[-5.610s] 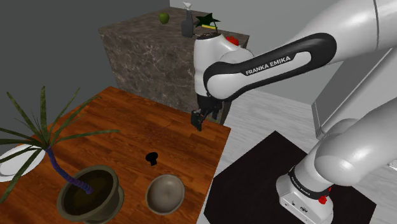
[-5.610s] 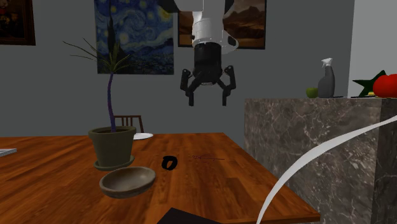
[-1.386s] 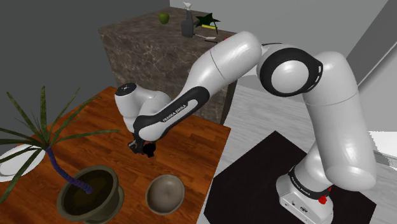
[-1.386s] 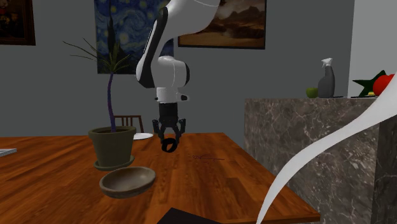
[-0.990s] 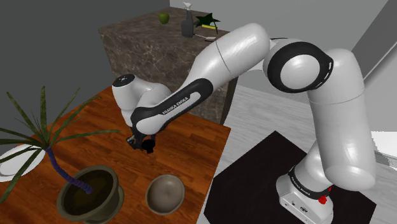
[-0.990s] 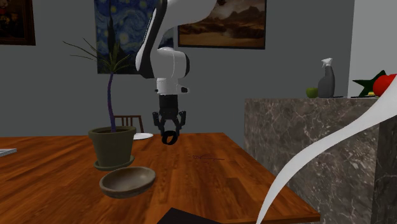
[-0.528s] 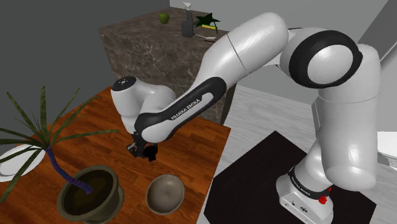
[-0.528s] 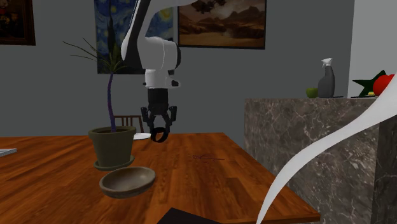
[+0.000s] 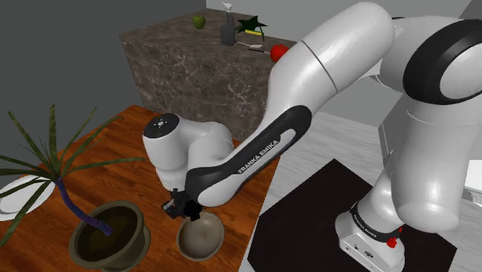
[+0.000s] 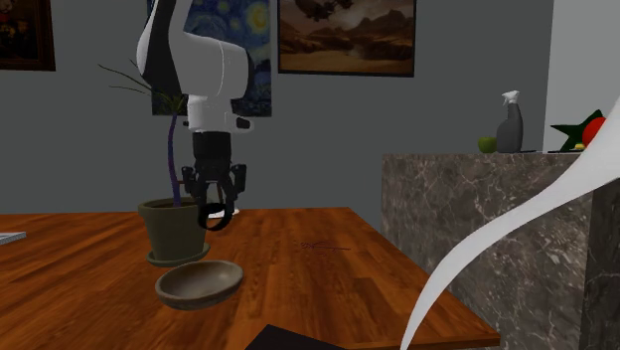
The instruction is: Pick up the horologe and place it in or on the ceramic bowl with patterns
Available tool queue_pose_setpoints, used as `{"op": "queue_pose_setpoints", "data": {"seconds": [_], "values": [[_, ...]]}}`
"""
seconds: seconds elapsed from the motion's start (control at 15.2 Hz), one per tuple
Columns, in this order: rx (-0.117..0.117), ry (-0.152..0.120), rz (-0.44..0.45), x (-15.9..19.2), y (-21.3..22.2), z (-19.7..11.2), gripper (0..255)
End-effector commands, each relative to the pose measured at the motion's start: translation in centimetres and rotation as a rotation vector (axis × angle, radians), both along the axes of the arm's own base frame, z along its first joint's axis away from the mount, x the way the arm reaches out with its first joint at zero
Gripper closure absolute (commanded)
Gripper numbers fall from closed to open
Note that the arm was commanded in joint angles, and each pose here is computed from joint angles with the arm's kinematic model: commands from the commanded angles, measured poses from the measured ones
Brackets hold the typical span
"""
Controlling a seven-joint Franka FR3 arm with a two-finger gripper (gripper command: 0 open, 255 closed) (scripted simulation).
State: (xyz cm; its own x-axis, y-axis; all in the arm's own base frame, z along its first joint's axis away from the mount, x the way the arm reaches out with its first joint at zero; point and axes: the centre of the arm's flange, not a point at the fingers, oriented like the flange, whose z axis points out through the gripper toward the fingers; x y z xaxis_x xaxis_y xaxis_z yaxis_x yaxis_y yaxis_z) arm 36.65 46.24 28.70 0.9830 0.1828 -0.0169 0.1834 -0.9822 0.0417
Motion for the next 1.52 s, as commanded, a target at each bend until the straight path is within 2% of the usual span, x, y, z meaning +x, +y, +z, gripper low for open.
{"op": "queue_pose_setpoints", "data": {"seconds": [0.0,1.19,1.45], "values": [[-0.001,-0.001,-0.001,-2.7,0.1,0.4,255],[-0.001,-0.001,-0.001,-3.4,0.2,-8.5,255],[-0.001,-0.001,-0.001,-3.4,0.2,-8.5,255]]}}
